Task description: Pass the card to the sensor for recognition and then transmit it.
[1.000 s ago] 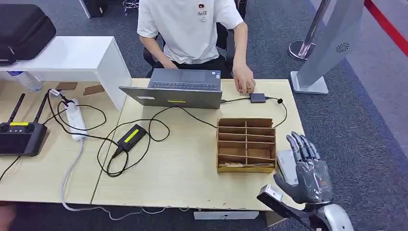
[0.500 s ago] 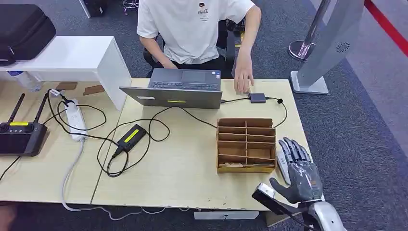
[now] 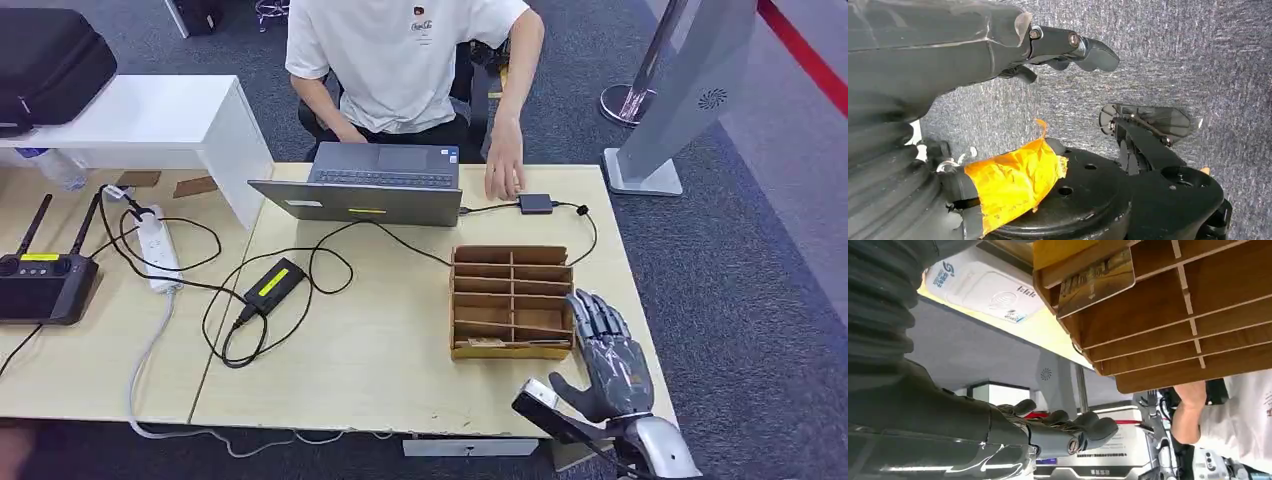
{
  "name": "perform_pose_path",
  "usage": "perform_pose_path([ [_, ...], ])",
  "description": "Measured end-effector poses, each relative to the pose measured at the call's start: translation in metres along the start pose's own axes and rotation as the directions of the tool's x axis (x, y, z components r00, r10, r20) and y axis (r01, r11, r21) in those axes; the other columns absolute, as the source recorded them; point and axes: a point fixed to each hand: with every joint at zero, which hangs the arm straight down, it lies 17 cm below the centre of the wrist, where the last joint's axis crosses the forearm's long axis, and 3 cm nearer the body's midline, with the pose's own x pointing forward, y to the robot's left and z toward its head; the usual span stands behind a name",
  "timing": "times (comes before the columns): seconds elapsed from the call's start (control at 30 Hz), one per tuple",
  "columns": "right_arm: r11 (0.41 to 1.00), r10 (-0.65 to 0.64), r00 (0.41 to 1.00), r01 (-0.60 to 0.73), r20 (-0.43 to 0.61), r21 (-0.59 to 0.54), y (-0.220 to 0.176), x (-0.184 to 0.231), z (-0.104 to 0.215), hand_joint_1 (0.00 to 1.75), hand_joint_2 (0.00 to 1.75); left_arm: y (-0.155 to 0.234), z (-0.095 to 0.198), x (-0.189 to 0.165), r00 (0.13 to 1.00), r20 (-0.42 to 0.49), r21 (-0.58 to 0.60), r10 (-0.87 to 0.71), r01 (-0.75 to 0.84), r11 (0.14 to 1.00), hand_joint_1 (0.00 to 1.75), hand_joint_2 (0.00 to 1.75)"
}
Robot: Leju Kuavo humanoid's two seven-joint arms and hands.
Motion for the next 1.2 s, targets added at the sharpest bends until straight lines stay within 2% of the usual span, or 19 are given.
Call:
perform_pose_path([
  [1.2, 0.997, -0.040, 0.999, 0.041, -0.019, 0.068, 0.039, 0.017, -0.009, 0.00, 1.75, 0.002, 0.000, 0.000, 1.000, 0.001, -0.011, -0.017, 0.017, 1.000, 0.00, 1.75],
])
